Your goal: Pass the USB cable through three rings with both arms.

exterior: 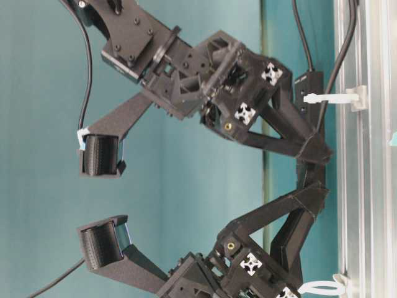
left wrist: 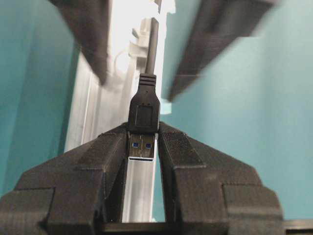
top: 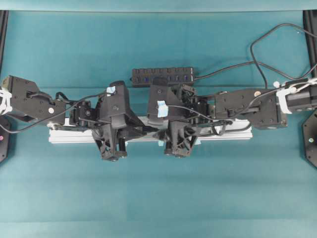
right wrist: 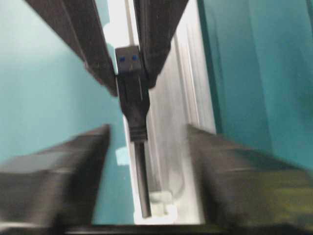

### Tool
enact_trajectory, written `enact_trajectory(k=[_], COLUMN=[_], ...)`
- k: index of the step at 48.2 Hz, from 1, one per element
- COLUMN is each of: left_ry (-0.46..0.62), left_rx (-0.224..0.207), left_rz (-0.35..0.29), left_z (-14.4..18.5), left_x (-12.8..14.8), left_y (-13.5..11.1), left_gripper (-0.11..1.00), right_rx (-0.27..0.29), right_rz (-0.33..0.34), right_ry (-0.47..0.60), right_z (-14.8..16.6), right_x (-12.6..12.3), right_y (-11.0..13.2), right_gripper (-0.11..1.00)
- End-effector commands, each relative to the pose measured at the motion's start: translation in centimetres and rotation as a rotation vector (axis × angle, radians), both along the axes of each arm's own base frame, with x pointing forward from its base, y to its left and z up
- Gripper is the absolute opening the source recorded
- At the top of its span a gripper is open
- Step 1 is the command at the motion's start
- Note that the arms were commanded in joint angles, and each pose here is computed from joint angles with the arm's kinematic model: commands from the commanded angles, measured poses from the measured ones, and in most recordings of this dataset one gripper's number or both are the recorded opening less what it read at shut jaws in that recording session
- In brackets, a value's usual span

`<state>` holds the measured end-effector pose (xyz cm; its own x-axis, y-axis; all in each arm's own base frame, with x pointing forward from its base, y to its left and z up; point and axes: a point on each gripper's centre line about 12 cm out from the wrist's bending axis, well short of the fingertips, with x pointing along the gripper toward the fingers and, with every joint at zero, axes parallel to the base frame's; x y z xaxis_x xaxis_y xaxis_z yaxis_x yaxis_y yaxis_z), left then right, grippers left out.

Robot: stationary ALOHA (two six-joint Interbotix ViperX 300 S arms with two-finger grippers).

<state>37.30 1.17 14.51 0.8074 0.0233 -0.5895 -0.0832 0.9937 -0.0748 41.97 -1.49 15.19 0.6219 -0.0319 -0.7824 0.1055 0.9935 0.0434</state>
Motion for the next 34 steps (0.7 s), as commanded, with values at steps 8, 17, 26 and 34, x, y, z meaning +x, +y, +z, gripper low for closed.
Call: enact_trajectory(k=[8, 17, 26, 34], left_ry=[-0.034, -0.037, -0.04, -0.047], left_rx=[-0.003, -0.002, -0.008, -0.021], left_rz=[0.001, 0.001, 0.012, 0.033], left_z=[1.1, 1.2, 1.4, 2.1], left_x=[0.3, 0.4, 0.2, -0.1], left_y=[-0.1, 0.0, 0.2, 0.6], left_gripper=[0.21, 0.21, 0.21, 0.21], right_rx=[-0.009, -0.009, -0.009, -0.01], right_rz=[0.018, 0.021, 0.021, 0.021], right_ry=[-0.026, -0.015, -0.01, 0.0], right_z=[0.9, 0.9, 0.9, 0.9], right_x=[0.7, 0.8, 0.8, 0.8], right_y=[0.4, 0.5, 0.5, 0.5], right_gripper=[-0.06, -0.06, -0.06, -0.06])
